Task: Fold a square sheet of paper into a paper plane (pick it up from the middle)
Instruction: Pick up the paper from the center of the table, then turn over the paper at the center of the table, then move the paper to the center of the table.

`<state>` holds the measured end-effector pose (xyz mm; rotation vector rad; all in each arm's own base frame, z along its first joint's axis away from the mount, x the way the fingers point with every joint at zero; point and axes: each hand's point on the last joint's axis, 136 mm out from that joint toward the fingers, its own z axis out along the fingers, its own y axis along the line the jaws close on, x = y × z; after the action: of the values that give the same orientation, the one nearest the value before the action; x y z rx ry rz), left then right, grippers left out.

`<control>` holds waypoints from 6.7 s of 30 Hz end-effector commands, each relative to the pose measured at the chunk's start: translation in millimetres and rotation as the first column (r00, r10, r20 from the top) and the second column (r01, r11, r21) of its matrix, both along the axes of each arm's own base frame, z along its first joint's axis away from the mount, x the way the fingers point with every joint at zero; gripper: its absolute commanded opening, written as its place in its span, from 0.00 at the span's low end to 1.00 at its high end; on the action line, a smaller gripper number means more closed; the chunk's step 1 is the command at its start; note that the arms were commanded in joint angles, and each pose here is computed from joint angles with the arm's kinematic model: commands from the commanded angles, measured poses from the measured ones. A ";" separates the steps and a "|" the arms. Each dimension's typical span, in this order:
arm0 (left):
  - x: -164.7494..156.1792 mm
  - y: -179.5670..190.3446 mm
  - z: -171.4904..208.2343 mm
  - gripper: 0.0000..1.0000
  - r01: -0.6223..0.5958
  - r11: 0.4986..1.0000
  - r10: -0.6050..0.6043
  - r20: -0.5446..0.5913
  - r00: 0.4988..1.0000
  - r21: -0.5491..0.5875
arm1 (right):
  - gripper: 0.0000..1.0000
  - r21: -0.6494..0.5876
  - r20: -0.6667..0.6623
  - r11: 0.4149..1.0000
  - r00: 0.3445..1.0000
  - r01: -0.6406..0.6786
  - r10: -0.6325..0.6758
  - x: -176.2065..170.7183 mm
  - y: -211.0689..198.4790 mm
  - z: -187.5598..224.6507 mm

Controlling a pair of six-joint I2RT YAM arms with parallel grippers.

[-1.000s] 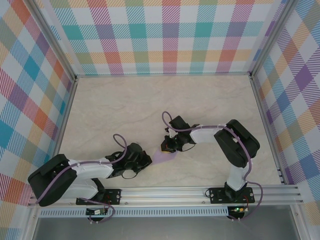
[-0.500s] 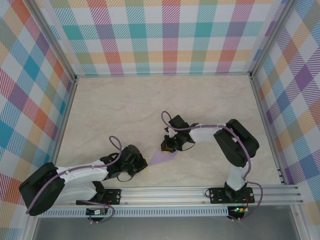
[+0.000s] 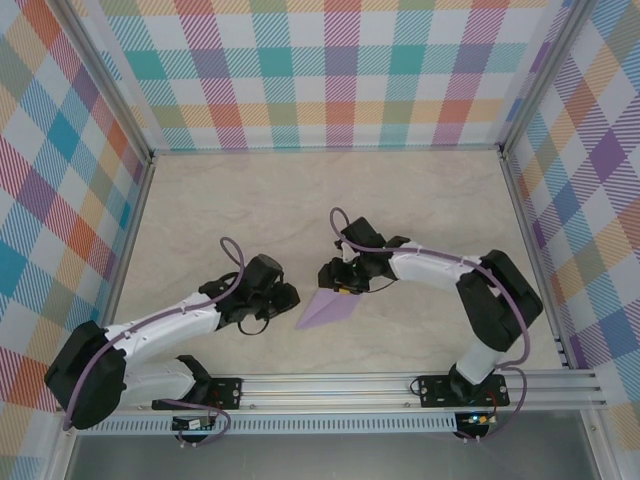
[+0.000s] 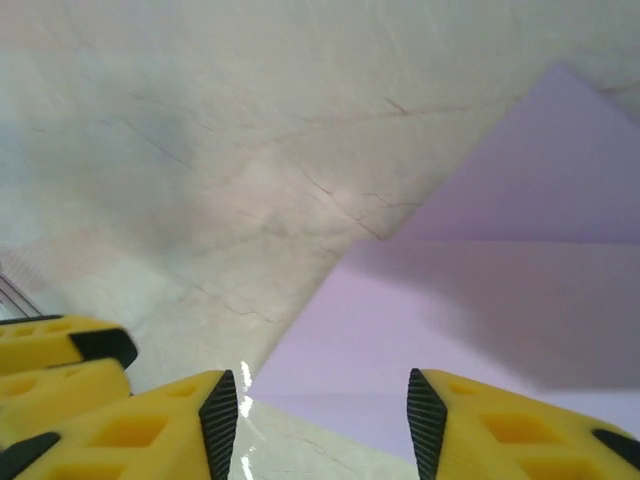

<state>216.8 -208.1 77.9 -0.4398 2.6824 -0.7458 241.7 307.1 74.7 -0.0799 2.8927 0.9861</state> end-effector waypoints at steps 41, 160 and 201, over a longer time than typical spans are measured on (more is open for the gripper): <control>47.3 21.1 -11.6 1.00 -0.014 0.993 0.017 -0.022 1.000 0.113 | 0.51 0.138 -0.150 0.948 0.952 0.287 -0.266 4.2 6.8 -32.2; 62.6 33.9 7.2 0.08 0.251 0.487 -0.219 -0.161 0.962 0.836 | 0.80 -0.219 0.183 0.904 0.926 0.367 -0.331 57.5 -121.7 46.4; 54.0 155.1 27.8 0.98 -0.382 0.902 0.396 -0.034 0.918 0.202 | 0.58 -0.007 0.163 0.955 0.942 -0.296 0.293 -1.5 102.3 11.2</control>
<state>275.8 -56.6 106.4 -0.8944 2.5885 -0.3044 243.3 390.8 81.5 -0.5091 2.7913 0.9649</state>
